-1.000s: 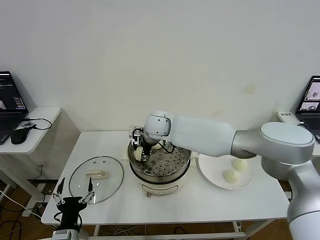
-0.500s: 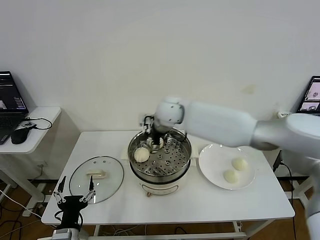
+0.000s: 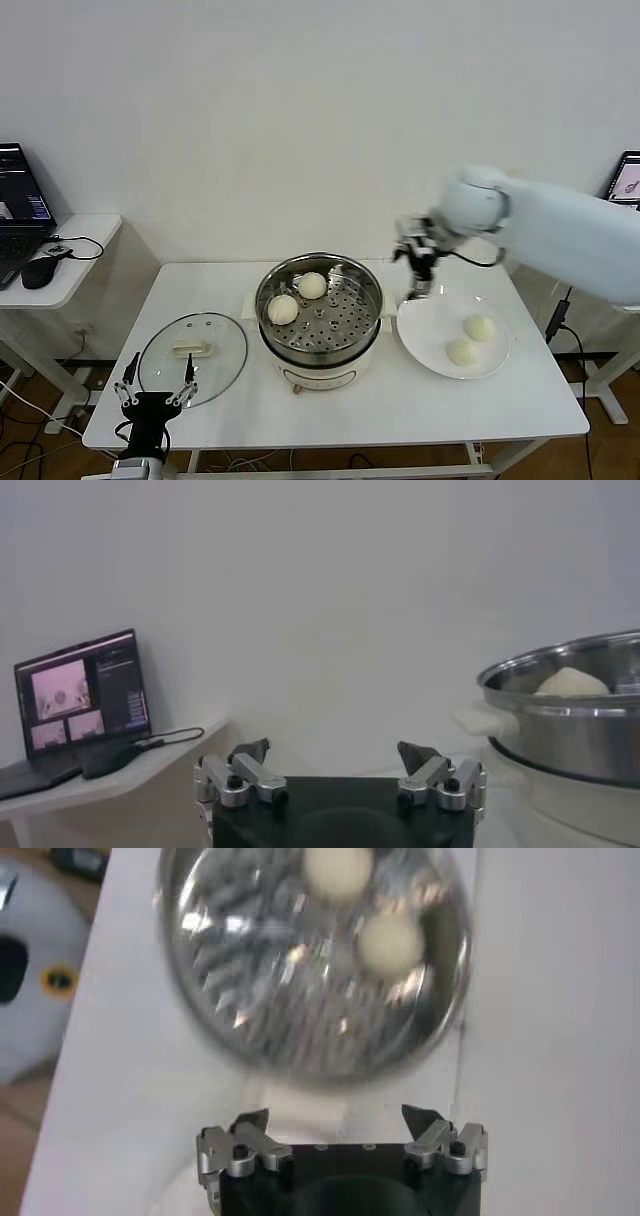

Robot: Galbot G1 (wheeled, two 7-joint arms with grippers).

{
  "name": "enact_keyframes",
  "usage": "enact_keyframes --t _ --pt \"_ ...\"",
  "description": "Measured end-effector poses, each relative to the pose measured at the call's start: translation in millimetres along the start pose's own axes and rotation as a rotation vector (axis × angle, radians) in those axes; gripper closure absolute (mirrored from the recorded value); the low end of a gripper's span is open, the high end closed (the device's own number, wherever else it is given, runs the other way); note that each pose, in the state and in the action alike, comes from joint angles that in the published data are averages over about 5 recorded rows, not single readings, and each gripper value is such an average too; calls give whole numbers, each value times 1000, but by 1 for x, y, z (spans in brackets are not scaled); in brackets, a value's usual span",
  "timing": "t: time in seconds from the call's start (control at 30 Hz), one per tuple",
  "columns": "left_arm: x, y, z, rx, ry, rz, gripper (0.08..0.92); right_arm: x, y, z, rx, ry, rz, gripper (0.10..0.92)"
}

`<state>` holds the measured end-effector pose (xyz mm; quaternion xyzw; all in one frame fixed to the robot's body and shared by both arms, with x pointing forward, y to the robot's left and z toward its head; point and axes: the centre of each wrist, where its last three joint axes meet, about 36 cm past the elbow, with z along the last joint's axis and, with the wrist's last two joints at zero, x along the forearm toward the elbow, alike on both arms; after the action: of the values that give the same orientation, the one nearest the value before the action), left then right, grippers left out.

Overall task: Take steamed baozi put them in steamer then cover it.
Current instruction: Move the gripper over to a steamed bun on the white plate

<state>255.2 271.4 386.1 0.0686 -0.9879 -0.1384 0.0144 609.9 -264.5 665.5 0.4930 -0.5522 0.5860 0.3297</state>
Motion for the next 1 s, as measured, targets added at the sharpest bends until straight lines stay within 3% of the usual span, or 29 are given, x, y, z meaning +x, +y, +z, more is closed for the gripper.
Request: enact_keyframes --t 0.4,0.73,1.0 --pt "3 -1 5 -12 23 -1 177 -41 66 94 -34 99 -53 199" --pt "7 -1 7 -20 34 -6 177 -88 103 123 -67 122 -106 199" --pt "7 -1 10 -27 39 -8 177 -113 107 132 -82 121 -95 199"
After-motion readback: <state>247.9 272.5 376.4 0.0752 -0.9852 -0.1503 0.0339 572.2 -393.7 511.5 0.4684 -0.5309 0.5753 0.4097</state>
